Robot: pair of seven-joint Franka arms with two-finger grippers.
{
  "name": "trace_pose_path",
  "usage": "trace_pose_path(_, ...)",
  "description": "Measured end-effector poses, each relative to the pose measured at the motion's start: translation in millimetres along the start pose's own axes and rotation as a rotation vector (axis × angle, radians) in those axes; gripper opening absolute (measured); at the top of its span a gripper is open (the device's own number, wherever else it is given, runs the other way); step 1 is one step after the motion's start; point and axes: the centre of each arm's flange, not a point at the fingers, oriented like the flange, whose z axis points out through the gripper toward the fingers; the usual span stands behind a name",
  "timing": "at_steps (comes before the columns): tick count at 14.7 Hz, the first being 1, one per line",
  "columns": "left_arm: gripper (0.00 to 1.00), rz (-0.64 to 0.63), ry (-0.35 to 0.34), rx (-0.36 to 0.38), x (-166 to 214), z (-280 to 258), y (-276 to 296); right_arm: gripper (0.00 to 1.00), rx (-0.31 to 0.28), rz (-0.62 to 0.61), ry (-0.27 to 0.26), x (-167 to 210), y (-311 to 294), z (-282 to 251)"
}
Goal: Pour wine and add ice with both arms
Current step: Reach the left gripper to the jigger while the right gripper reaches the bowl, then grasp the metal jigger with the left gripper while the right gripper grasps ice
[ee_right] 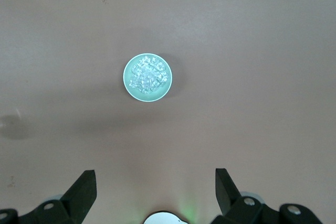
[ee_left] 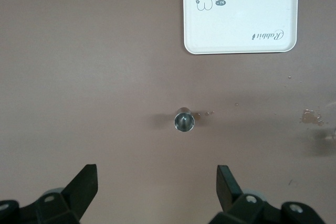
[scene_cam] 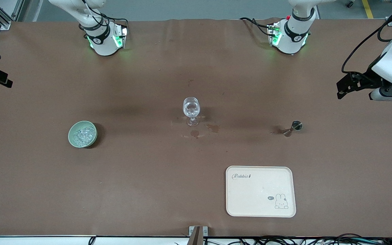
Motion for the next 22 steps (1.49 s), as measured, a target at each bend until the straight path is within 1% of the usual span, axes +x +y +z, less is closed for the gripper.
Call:
trace_pose_path(4,1.00,-0.002,-0.007,-0.002,2,3,-2,1.00,0.000,0.000,0.000,0,0,0)
trace_pose_path(6,1.00,-0.006,-0.023,-0.011,11,14,-6,1.00,0.000,-0.003,0.001,0,0,0)
trace_pose_path(8,1.00,-0.022,-0.075,-0.031,29,47,-20,1.00,0.000,-0.007,0.000,1,-1,1)
trace_pose_path(10,1.00,-0.053,-0.154,-0.062,49,100,-43,1.00,0.000,-0.009,-0.005,6,-1,15)
trace_pose_path(12,1.00,-0.099,-0.228,-0.129,62,154,-63,1.00,0.000,-0.017,-0.010,18,-2,47)
trace_pose_path(13,1.00,-0.133,-0.251,-0.165,67,178,-71,1.00,-0.001,-0.022,-0.014,23,-3,66)
trace_pose_path(14,1.00,-0.181,-0.267,-0.195,72,199,-79,1.00,-0.001,-0.028,-0.016,29,-5,86)
trace_pose_path(16,1.00,-0.310,-0.309,-0.224,77,241,-88,1.00,-0.001,-0.037,-0.012,37,-9,129)
trace_pose_path(19,1.00,-0.515,-0.405,-0.299,82,302,-77,1.00,-0.001,-0.050,0.010,41,-15,196)
trace_pose_path(22,0.98,-0.632,-0.507,-0.367,78,357,-72,1.00,0.000,-0.074,0.048,33,-27,267)
